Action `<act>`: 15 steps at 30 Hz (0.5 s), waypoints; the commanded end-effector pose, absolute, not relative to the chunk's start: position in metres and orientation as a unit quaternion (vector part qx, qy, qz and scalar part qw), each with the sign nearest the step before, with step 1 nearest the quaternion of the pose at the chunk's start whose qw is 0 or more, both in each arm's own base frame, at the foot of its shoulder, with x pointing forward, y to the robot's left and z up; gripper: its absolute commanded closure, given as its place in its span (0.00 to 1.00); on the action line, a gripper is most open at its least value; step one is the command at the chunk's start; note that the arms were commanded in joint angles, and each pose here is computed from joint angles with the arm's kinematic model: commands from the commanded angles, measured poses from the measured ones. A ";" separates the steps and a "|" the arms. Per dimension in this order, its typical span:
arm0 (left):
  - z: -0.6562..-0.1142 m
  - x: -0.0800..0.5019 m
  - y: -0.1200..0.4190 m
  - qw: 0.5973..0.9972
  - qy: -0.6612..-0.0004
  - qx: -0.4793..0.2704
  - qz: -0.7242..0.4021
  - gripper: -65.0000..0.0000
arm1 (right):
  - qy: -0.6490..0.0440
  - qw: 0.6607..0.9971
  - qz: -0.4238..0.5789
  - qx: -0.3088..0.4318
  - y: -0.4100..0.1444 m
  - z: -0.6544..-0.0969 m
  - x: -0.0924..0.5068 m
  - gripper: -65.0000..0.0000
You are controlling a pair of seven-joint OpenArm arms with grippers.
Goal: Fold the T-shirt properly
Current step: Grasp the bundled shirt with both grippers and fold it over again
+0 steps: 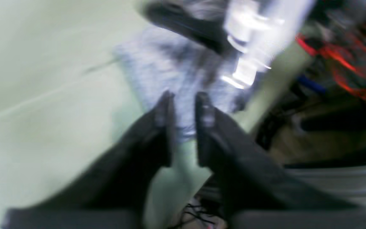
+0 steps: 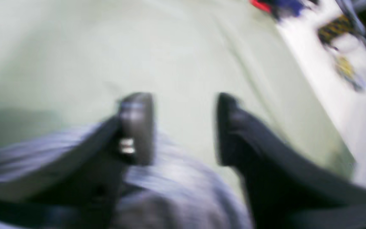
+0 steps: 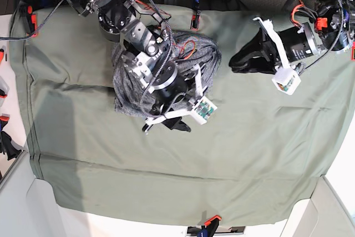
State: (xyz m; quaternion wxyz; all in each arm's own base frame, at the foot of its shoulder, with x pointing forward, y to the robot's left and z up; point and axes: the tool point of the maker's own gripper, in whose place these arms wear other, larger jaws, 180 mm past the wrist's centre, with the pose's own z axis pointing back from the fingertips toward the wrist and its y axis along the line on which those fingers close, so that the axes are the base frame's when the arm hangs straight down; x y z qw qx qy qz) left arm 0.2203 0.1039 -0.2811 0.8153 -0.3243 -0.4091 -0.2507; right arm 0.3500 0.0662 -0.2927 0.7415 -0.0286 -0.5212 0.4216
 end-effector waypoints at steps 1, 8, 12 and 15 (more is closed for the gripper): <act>-0.268 0.221 0.096 0.798 -0.428 -0.329 -0.268 0.89 | -0.551 0.731 0.401 -0.035 0.062 -0.270 0.364 0.86; -0.277 0.205 0.038 0.771 -0.427 -0.361 -0.303 0.97 | -0.530 0.751 0.392 0.044 0.065 -0.276 0.359 1.00; -0.284 0.195 0.007 0.763 -0.419 -0.376 -0.318 0.97 | -0.496 0.735 0.445 0.124 0.091 -0.283 0.334 1.00; -0.288 0.192 -0.003 0.762 -0.417 -0.374 -0.327 0.98 | -0.474 0.729 0.478 0.124 0.092 -0.292 0.325 1.00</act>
